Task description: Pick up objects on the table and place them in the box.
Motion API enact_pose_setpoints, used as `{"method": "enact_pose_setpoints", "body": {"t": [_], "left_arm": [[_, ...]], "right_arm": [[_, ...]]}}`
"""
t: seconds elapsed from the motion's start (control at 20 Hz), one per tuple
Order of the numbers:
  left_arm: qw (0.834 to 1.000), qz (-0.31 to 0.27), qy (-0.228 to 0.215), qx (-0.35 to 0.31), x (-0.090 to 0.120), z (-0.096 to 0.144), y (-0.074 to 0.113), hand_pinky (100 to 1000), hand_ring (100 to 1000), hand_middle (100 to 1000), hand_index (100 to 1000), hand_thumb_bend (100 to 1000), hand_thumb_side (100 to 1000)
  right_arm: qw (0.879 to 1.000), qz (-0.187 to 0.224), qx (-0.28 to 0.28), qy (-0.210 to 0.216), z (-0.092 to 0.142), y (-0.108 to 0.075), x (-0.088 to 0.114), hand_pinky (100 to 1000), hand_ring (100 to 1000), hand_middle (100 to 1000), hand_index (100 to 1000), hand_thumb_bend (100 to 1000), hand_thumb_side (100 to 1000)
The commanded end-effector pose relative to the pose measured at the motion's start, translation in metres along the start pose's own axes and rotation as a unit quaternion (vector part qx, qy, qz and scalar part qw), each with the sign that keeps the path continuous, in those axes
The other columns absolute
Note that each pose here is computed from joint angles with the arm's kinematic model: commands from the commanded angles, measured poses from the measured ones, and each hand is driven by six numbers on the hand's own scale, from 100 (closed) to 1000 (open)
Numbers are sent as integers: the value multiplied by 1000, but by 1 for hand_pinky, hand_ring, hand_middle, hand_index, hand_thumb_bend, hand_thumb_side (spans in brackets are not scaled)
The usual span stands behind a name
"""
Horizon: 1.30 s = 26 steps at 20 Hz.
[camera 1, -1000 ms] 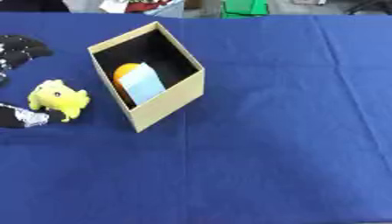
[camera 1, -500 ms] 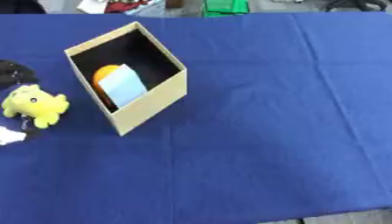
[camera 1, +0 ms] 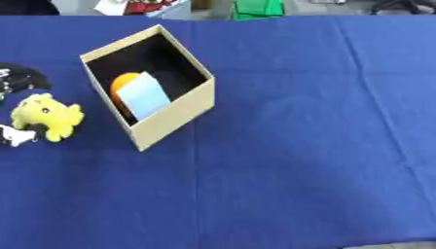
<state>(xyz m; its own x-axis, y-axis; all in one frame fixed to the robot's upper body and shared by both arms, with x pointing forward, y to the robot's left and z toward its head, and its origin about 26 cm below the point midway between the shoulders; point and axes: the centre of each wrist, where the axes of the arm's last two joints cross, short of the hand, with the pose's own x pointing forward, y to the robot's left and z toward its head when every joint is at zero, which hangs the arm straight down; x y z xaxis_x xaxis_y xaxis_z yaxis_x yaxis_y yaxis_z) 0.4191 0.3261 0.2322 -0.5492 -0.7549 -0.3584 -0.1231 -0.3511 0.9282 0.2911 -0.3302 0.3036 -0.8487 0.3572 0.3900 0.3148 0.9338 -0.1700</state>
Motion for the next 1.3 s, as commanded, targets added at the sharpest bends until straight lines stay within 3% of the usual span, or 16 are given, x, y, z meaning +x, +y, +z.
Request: {"method": "enact_pose_setpoints", "body": {"t": [0.05, 0.4, 0.55, 0.7, 0.85, 0.95, 1.15, 1.3], "left_arm": [[1000, 10, 19, 1, -8, 1, 18, 827, 882, 842, 904, 196, 634], [998, 31, 29, -48, -7, -10, 20, 833, 885, 855, 907, 194, 573], [996, 29, 30, -75, -8, -11, 20, 838, 886, 864, 916, 109, 498], [995, 31, 29, -94, -10, -10, 23, 842, 888, 873, 931, 239, 526], [994, 30, 28, -103, -10, -9, 34, 849, 891, 870, 932, 476, 583], [994, 31, 28, -106, -10, -8, 44, 850, 890, 865, 930, 491, 590], [993, 36, 29, -109, -10, -4, 62, 846, 889, 862, 925, 411, 613], [993, 44, 29, -109, -8, -1, 75, 848, 889, 862, 923, 421, 621]], "right_arm": [[1000, 6, -3, -15, -6, -4, 7, 850, 857, 818, 933, 100, 811], [1000, 3, -6, -15, -6, -4, 7, 850, 857, 818, 933, 100, 811], [1000, 2, -8, -15, -5, -4, 7, 851, 857, 818, 931, 100, 812], [1000, 1, -7, -14, -5, -4, 7, 853, 858, 813, 931, 100, 810], [1000, 1, -5, -12, -5, -3, 6, 853, 858, 812, 931, 100, 812], [1000, 1, -3, -11, -4, -3, 6, 854, 858, 811, 930, 100, 811], [1000, 0, -1, -9, -5, -2, 7, 855, 859, 810, 930, 100, 810], [1000, 1, 0, -7, -7, 0, 8, 855, 859, 810, 930, 100, 810]]}}
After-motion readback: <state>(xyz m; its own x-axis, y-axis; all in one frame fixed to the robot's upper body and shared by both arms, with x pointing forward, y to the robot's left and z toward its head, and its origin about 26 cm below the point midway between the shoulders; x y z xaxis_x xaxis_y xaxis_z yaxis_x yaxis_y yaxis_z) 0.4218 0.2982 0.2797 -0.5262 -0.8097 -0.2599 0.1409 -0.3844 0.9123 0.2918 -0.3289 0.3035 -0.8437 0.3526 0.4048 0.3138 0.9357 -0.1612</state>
